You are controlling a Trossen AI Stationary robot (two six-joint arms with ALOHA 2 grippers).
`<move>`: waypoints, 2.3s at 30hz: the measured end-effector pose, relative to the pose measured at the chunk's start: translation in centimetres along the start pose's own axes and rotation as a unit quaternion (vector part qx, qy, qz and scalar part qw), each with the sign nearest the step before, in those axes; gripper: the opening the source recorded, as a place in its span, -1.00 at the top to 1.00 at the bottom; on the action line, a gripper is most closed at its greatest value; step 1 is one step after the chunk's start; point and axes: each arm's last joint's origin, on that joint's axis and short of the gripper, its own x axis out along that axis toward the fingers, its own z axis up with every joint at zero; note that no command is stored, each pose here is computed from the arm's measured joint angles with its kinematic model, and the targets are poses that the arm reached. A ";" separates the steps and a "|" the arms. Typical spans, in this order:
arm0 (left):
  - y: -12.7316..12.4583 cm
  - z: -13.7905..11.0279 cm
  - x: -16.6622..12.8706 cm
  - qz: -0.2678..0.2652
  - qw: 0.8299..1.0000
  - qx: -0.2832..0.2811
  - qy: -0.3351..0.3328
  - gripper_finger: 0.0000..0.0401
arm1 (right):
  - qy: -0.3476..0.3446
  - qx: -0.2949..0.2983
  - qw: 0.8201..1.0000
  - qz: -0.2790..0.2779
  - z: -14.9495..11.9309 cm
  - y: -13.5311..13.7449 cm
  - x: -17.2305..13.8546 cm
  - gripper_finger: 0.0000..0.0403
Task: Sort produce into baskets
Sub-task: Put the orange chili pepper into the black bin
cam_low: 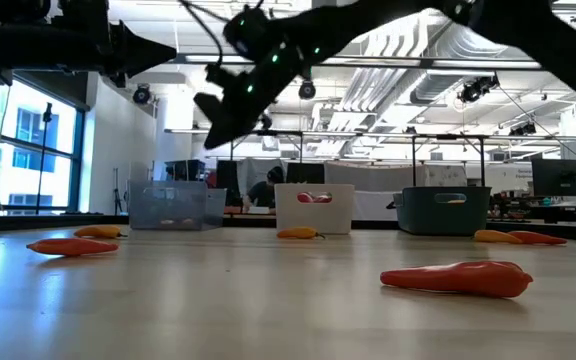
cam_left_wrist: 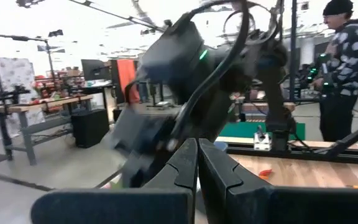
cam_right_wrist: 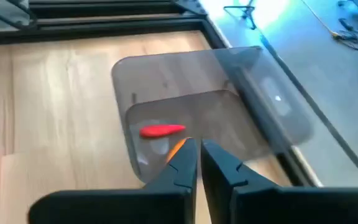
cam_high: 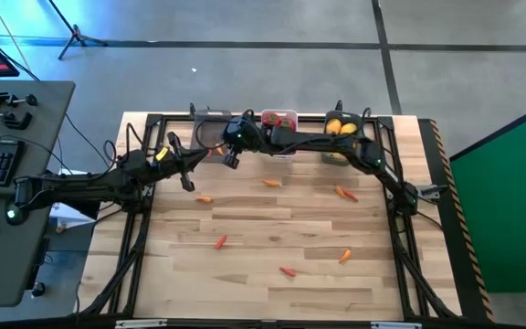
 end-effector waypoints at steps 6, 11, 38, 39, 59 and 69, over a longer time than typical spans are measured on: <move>0.0 0.0 0.0 0.004 1.000 0.000 0.002 1.00 | -0.047 -0.001 0.998 -0.041 1.1 0.0 -3.1 0.97; 0.0 -0.2 0.0 0.003 1.000 0.001 0.009 1.00 | -0.076 0.036 0.996 -0.032 -2.6 1.2 -3.1 0.99; -0.1 -0.8 0.0 -0.001 0.999 0.013 0.040 1.00 | 0.200 0.149 0.968 -0.025 -18.2 14.3 -25.7 1.00; -0.1 -0.8 0.0 -0.001 0.999 0.014 0.042 1.00 | 0.227 0.135 0.964 -0.017 -18.5 14.7 -26.5 1.00; -0.1 -1.1 -0.1 -0.003 0.998 0.020 0.056 1.00 | 0.381 -0.074 0.902 0.188 -22.3 18.1 -31.0 0.19; -0.1 -1.2 -0.1 -0.004 0.998 0.022 0.064 1.00 | 0.399 -0.134 0.877 0.231 -25.7 17.6 -29.7 0.20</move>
